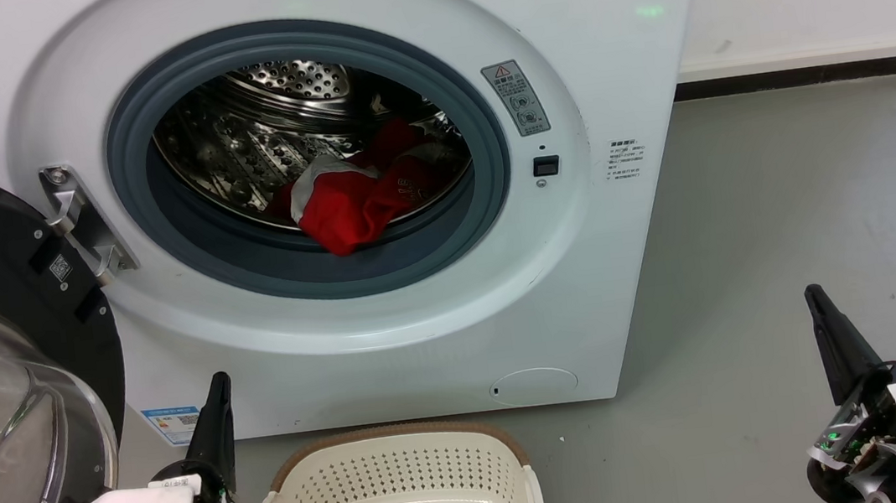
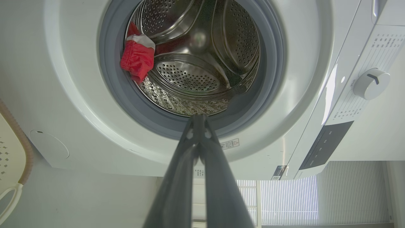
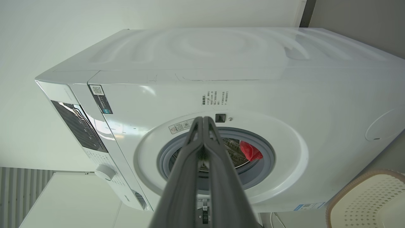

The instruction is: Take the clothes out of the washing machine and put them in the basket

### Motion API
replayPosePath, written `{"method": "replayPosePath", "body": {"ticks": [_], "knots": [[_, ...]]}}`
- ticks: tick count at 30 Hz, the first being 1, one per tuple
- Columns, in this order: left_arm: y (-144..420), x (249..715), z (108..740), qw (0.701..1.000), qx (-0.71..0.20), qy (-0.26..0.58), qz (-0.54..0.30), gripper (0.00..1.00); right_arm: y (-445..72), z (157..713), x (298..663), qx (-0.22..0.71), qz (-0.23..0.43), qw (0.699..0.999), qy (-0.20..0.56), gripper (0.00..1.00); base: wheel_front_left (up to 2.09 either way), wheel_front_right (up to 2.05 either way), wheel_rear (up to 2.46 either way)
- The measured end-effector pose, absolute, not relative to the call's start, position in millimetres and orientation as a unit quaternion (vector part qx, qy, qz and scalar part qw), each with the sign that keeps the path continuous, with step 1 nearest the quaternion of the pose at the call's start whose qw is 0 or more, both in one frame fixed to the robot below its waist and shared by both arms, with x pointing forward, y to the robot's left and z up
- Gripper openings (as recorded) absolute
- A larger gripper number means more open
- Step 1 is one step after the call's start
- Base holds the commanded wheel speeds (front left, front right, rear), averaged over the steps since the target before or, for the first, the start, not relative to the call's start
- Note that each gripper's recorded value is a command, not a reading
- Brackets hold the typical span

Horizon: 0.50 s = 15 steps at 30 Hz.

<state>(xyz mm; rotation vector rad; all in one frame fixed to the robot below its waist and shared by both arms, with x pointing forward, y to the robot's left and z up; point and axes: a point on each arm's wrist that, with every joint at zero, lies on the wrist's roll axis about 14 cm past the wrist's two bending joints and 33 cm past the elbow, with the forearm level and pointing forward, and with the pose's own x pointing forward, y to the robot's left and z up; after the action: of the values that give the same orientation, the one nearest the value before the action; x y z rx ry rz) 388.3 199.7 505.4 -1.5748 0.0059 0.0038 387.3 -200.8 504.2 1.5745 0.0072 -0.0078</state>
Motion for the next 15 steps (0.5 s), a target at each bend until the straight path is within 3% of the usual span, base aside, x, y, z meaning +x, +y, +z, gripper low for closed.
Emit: {"method": "replayPosePath", "body": {"ticks": [15], "knots": [[199.7, 388.4, 505.3, 0.706, -0.709, 0.003, 0.002, 0.0, -200.8, 504.1, 387.3, 0.708, -0.004, 0.706, 0.003, 0.0, 0.0, 0.0, 0.0]]}}
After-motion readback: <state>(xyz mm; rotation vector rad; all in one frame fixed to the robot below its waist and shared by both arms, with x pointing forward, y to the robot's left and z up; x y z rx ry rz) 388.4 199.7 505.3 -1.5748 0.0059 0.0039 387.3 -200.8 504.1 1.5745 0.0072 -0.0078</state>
